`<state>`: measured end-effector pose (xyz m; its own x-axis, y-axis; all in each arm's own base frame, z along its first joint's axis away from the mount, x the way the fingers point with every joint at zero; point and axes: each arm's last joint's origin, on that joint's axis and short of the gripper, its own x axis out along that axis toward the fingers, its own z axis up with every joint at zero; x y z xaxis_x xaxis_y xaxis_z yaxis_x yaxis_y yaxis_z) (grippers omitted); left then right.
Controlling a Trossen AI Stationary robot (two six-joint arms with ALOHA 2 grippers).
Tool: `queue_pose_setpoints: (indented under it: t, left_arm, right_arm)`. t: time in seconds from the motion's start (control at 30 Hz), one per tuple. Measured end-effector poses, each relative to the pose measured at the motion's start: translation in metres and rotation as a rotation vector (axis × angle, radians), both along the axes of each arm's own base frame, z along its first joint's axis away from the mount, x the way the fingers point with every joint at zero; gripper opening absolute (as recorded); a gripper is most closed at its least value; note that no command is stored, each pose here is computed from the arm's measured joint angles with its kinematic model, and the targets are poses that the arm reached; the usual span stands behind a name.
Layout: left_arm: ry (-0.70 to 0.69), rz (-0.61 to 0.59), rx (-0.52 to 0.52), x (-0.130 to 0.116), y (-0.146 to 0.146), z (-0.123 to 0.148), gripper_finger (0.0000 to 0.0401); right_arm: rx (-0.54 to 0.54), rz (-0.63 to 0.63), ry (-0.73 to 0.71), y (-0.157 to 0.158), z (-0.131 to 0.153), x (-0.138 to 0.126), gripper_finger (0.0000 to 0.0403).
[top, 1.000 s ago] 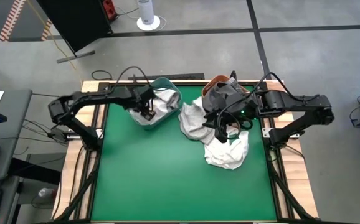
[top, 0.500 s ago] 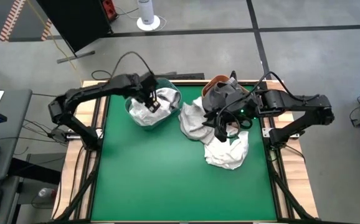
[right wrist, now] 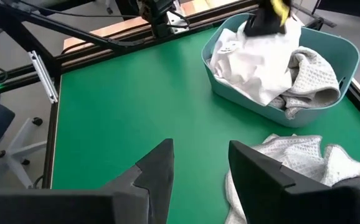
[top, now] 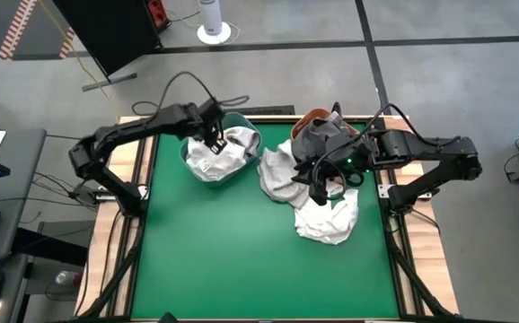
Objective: Sort towels by color in basket
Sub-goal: Put the white towel into the blue bin
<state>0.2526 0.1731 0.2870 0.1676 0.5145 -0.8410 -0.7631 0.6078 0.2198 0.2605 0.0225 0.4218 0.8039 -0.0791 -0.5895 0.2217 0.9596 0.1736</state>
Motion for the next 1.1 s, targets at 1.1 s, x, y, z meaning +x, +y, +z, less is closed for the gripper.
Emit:
queue_pose_setpoints:
  t: [1.1]
  left_arm:
    - [-0.151, 0.049, -0.026, 0.006, 0.004, 0.001, 0.0169]
  right_arm:
    - [-0.02, -0.013, -0.001, -0.001, 0.0, 0.0, 0.018]
